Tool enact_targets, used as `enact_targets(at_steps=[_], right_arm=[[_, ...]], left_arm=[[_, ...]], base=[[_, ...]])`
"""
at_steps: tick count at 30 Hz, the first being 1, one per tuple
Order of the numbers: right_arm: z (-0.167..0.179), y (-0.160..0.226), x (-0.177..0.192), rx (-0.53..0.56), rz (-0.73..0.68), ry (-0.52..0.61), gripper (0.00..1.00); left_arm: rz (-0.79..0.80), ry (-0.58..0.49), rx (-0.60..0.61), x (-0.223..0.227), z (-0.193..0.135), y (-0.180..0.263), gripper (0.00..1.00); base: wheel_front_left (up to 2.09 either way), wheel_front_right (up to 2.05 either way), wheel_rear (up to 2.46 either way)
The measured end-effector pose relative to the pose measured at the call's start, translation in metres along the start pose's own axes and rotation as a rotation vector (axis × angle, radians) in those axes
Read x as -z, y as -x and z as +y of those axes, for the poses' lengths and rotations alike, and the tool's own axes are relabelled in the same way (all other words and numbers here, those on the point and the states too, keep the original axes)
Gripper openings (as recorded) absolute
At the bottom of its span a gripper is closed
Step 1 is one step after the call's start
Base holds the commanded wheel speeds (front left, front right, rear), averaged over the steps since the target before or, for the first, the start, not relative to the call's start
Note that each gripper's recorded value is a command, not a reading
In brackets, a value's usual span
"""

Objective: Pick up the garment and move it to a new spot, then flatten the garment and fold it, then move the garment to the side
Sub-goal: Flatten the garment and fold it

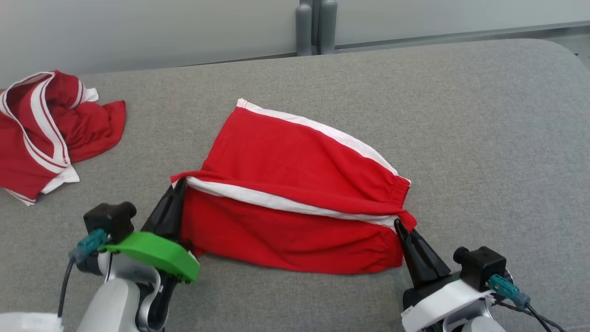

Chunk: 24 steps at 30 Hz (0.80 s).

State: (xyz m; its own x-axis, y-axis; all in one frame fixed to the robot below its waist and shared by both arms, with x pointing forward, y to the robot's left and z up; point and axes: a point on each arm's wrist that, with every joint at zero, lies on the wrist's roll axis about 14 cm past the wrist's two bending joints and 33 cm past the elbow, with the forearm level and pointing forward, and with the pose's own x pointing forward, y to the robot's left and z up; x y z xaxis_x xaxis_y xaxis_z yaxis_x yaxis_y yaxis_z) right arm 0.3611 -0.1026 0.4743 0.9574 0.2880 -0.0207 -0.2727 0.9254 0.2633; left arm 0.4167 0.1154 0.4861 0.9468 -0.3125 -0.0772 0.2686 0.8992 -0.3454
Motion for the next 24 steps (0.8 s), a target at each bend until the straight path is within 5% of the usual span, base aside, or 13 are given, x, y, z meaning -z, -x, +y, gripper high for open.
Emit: enact_targets(at_steps=[24], right_arm=[[-0.067,-0.049,0.03,0.168,0.079,-0.065,0.0]], left_arm=[[0.321,-0.154,0.16,0.061,-0.023,-0.158,0.0]], base=[[0.0,0.0,0.0]])
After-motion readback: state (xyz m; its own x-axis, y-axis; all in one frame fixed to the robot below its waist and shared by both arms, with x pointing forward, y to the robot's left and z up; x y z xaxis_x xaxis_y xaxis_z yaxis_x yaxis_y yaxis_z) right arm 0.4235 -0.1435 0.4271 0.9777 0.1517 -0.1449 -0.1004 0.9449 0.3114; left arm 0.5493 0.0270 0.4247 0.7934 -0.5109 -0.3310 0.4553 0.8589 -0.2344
